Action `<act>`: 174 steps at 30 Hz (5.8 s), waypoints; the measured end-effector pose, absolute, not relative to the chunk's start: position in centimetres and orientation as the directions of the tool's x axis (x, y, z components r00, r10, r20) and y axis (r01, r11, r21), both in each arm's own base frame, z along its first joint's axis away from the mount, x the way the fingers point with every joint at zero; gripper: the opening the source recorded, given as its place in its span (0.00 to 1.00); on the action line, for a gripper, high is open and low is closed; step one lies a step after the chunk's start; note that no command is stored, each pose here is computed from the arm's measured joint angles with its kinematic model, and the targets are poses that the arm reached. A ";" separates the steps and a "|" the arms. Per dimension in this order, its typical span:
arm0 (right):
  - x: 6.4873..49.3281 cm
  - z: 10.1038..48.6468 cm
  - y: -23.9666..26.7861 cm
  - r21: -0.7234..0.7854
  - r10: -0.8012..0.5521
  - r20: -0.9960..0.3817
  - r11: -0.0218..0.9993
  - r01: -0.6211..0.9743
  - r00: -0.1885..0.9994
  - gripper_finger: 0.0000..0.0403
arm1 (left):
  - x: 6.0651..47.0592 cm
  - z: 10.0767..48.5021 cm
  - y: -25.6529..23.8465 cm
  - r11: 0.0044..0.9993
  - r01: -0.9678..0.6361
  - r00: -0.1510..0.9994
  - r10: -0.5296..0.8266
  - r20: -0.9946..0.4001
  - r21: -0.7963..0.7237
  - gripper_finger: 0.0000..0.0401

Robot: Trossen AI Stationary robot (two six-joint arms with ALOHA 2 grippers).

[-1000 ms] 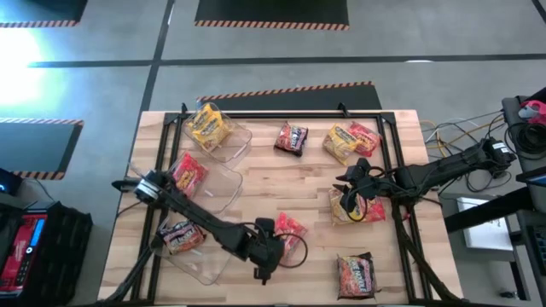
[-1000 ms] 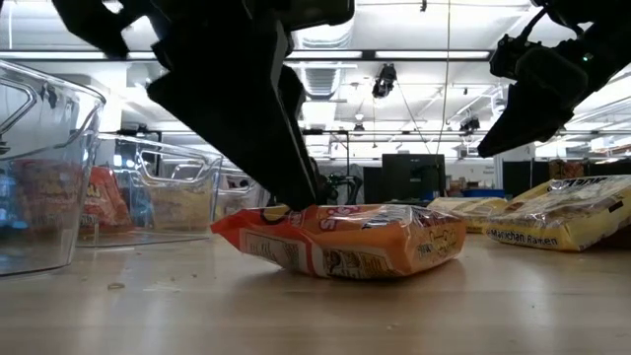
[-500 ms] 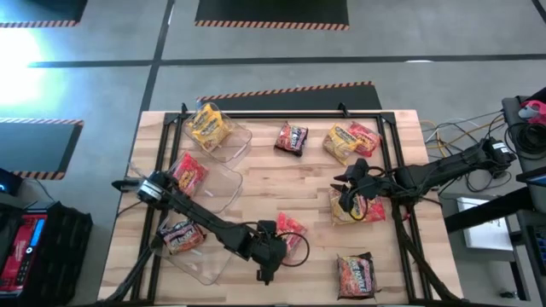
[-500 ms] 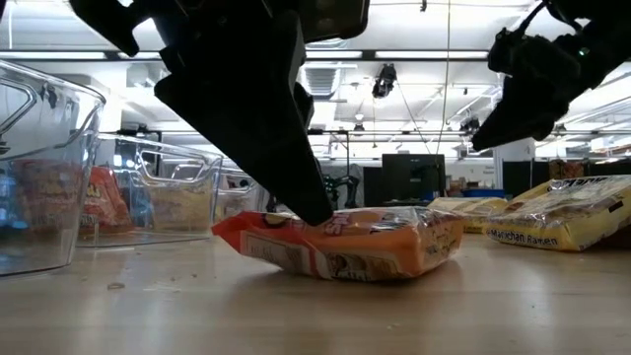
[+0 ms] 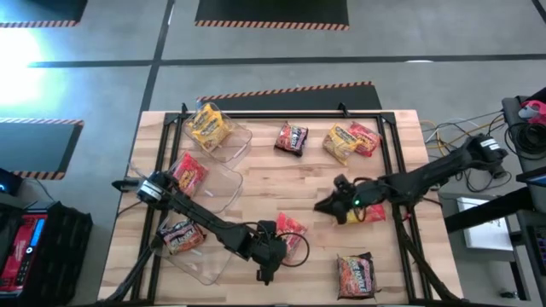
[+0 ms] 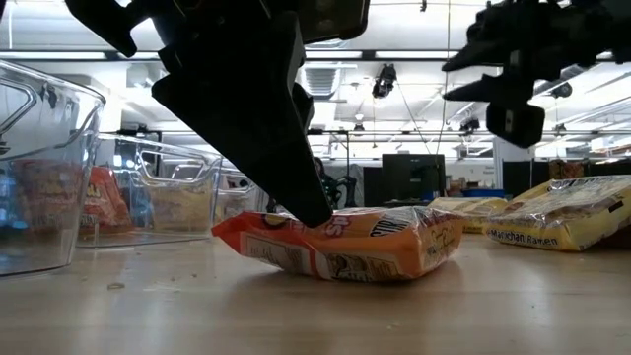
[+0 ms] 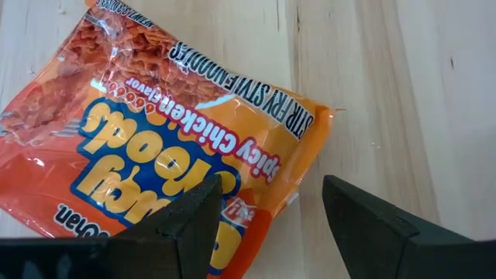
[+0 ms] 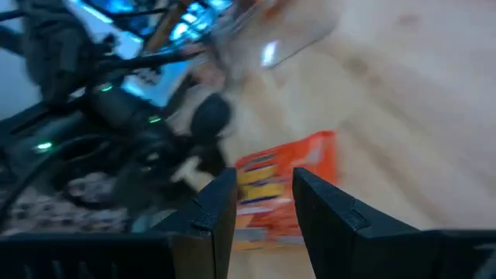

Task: Sort Maruchan noodles
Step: Put the orange noodles pack into the middle transparent bin

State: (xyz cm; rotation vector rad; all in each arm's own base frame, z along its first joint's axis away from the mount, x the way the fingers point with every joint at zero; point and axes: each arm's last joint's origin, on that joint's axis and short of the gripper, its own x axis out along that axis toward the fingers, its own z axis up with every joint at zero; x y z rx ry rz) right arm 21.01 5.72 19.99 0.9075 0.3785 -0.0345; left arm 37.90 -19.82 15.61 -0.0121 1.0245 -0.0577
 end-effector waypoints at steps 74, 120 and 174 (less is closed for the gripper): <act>30.1 13.9 17.6 0.435 0.065 -0.755 0.794 0.424 0.652 0.16 | 36.5 20.5 -16.8 0.940 -0.332 0.612 0.278 -0.740 0.078 0.52; 31.5 15.2 16.7 0.272 0.031 -0.744 0.926 0.260 0.667 0.16 | 29.1 19.8 -5.3 0.749 -0.418 0.767 -0.012 -0.641 -0.514 0.52; 31.7 14.7 14.4 0.199 -0.069 -0.810 0.902 0.384 0.582 0.16 | 30.8 21.5 -3.5 0.754 -0.313 0.756 -0.171 -0.632 -0.578 0.52</act>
